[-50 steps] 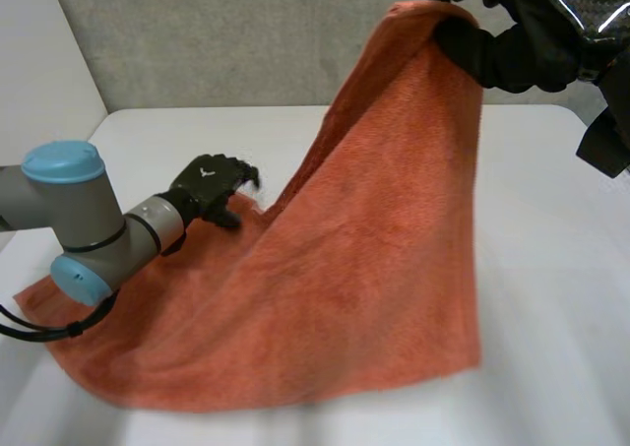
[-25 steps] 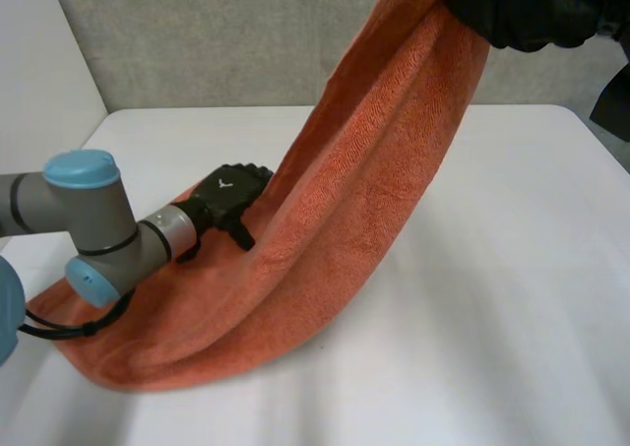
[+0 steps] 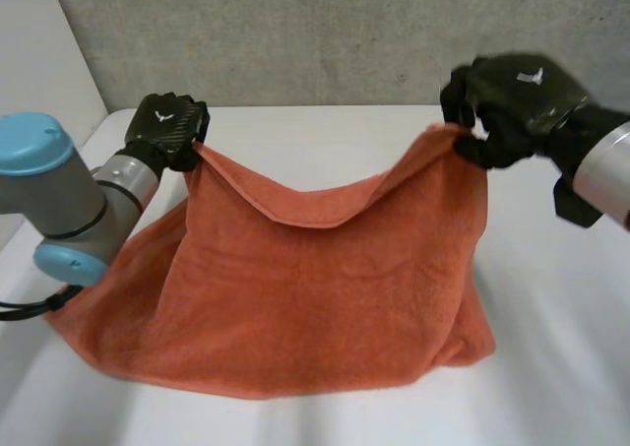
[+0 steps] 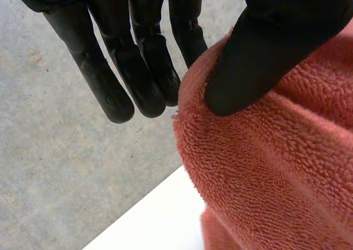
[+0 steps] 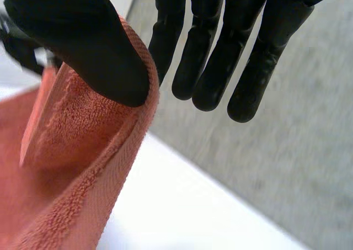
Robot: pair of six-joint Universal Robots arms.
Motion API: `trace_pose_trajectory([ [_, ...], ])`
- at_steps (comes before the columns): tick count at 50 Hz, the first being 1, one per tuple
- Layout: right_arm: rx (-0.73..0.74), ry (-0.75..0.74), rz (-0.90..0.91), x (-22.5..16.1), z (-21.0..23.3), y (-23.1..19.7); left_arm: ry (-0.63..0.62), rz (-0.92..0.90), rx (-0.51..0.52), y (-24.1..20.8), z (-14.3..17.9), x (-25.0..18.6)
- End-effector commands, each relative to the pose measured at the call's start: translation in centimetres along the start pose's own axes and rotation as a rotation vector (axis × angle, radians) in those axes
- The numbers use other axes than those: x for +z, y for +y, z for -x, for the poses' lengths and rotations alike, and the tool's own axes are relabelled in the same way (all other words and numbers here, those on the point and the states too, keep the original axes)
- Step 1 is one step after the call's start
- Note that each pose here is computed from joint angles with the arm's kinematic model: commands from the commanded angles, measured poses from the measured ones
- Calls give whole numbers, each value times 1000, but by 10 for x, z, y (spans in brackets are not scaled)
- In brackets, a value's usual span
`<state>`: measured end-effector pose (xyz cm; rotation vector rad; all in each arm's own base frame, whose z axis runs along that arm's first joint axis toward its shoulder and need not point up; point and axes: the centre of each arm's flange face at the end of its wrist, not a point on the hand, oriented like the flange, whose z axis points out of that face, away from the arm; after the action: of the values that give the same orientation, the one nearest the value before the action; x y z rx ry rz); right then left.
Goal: Fold the laundry
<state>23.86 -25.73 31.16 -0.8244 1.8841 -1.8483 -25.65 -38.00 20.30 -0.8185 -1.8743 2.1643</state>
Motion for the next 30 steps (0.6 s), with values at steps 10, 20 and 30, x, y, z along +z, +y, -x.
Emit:
trace_pose_trajectory([
  [10, -178, 404, -524, 81, -59, -84, -407, -417, 234, -140, 86, 40],
  [20, -198, 439, -759, 60, -56, -123, -481, -629, 258, -215, 87, -6],
  [30, -144, 273, -369, 65, -35, -26, -325, -261, 202, -102, 35, -36],
])
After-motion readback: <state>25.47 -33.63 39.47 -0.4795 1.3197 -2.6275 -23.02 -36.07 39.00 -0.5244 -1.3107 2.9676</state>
